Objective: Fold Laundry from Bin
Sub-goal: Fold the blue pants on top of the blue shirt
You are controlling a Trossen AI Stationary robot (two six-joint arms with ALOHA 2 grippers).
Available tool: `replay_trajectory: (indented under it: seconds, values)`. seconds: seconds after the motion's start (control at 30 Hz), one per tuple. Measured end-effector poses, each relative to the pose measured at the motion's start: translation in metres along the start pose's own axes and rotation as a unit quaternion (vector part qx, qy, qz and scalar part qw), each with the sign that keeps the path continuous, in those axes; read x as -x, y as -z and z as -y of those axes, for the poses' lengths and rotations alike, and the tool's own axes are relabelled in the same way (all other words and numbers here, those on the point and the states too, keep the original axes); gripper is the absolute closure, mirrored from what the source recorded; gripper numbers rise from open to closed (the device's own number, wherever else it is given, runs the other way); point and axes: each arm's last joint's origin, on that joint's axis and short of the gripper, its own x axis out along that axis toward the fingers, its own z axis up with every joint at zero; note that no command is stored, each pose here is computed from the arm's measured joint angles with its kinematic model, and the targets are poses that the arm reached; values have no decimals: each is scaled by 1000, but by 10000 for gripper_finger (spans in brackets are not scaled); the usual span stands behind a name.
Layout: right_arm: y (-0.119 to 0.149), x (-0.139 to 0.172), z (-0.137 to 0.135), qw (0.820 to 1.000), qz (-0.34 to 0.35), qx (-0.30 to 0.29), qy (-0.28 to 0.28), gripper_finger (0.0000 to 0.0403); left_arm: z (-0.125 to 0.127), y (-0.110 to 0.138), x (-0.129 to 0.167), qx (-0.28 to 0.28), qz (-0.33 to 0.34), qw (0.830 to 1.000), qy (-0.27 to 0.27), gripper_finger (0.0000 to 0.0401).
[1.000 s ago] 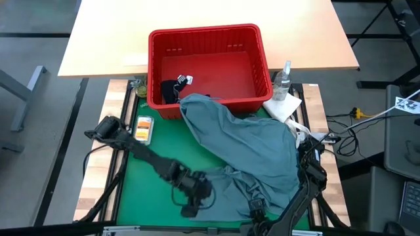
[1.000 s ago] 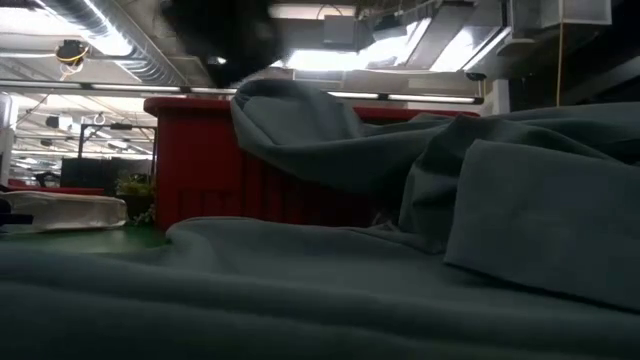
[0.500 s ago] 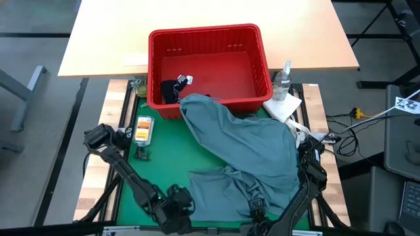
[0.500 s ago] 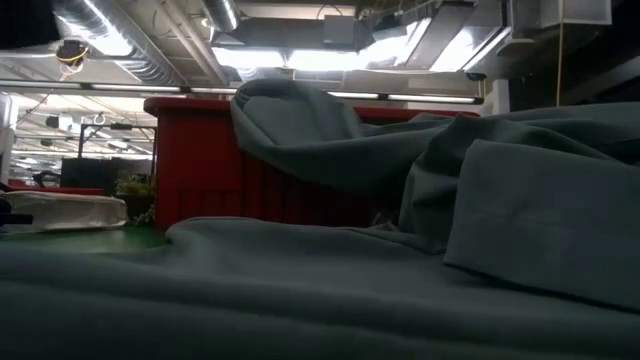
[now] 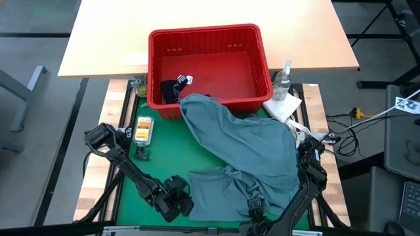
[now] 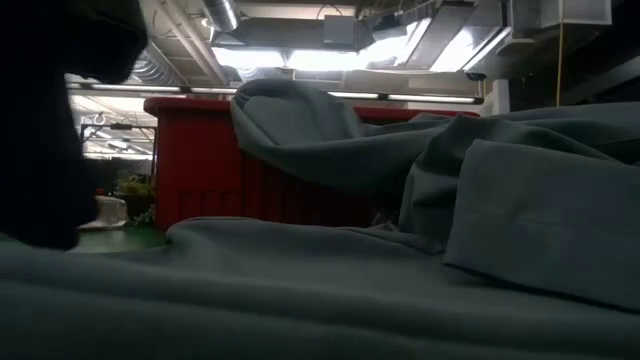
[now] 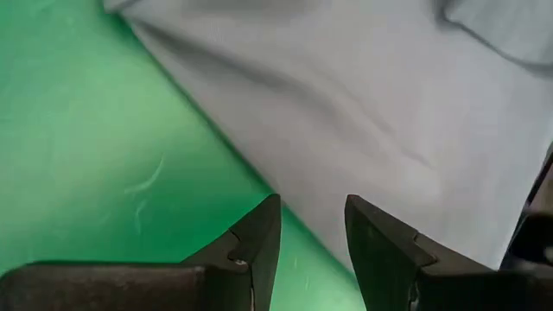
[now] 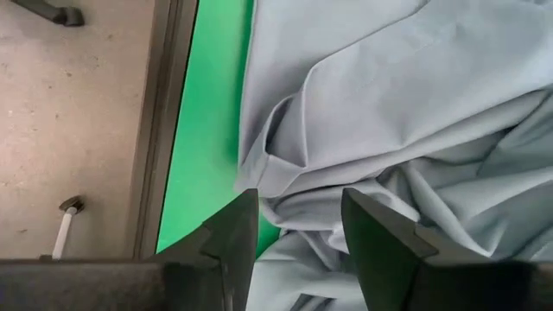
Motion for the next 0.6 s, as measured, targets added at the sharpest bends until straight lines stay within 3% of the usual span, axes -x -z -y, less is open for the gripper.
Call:
replay_trajectory:
  seconds: [0.3,0.6]
  values:
    - [0,0,-1,1000,3,1,1,235,-1,-15,-9,20,-33,999,-15,276]
    - [0,0,0,1000,8,1,8,235,-2,-12,-8,25,-43,999,-19,276]
